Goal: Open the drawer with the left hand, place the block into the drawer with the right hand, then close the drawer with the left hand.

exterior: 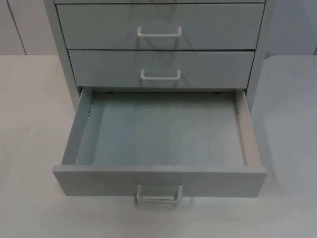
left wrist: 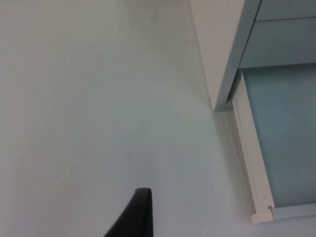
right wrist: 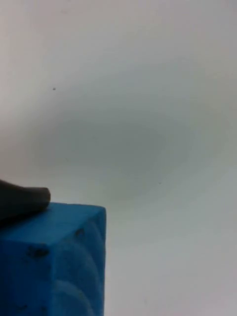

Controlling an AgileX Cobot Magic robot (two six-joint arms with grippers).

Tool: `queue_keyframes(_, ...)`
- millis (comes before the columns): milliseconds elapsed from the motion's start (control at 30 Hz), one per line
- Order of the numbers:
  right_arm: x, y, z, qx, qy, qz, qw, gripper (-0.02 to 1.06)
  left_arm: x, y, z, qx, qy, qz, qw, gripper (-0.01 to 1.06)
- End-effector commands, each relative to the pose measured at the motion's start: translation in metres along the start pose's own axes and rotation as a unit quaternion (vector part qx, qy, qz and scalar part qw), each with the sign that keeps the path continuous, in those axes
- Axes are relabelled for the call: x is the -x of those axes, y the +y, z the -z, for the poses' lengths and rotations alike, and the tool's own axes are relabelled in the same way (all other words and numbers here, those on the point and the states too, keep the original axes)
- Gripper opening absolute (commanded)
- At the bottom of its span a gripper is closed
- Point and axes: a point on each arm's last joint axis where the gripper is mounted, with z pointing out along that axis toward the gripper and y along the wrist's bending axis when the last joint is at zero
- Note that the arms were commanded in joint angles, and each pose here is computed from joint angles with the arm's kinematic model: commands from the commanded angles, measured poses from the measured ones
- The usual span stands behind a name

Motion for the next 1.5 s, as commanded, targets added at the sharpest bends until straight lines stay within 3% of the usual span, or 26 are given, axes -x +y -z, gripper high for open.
queue_keyframes(0,-0.003,0.0,0.004,0.006,0.002,0.007,1.0,0.0,0.0,0.0,0.0,-0.001,-0.005,0.009,1.0,1.05)
queue_keyframes(300,-0.008,0.02,0.006,0.117,0.028,0.045,0.9917,0.0,0.0,0.0,0.0,-0.001,-0.005,0.009,1.0,1.05)
queue_keyframes(633,-0.015,0.03,0.009,0.144,0.051,0.074,0.9855,0.0,0.0,0.0,0.0,-0.001,-0.005,0.009,1.0,1.05)
queue_keyframes(733,-0.022,0.053,0.016,0.178,0.051,0.123,0.975,0.0,0.0,0.0,0.0,-0.001,-0.005,0.009,1.0,1.05)
queue_keyframes(900,-0.032,0.081,0.023,0.208,0.058,0.164,0.9626,0.0,0.0,0.0,0.0,-0.001,-0.005,0.009,1.0,1.05)
queue_keyframes(1133,-0.038,0.122,0.022,0.196,0.073,0.217,0.9535,0.0,0.0,0.0,0.0,-0.001,-0.004,0.009,1.0,1.05)
queue_keyframes(1300,-0.045,0.176,0.019,0.193,0.071,0.272,0.9402,0.0,0.0,0.0,0.0,-0.001,-0.005,0.009,1.0,1.05)
queue_keyframes(1333,-0.045,0.176,0.019,0.193,0.071,0.272,0.9402,0.0,0.0,0.0,0.0,-0.001,-0.005,0.009,1.0,1.05)
queue_keyframes(1467,-0.048,0.218,0.011,0.171,0.055,0.288,0.9405,0.0,0.0,0.0,0.0,-0.001,-0.005,0.009,1.0,1.05)
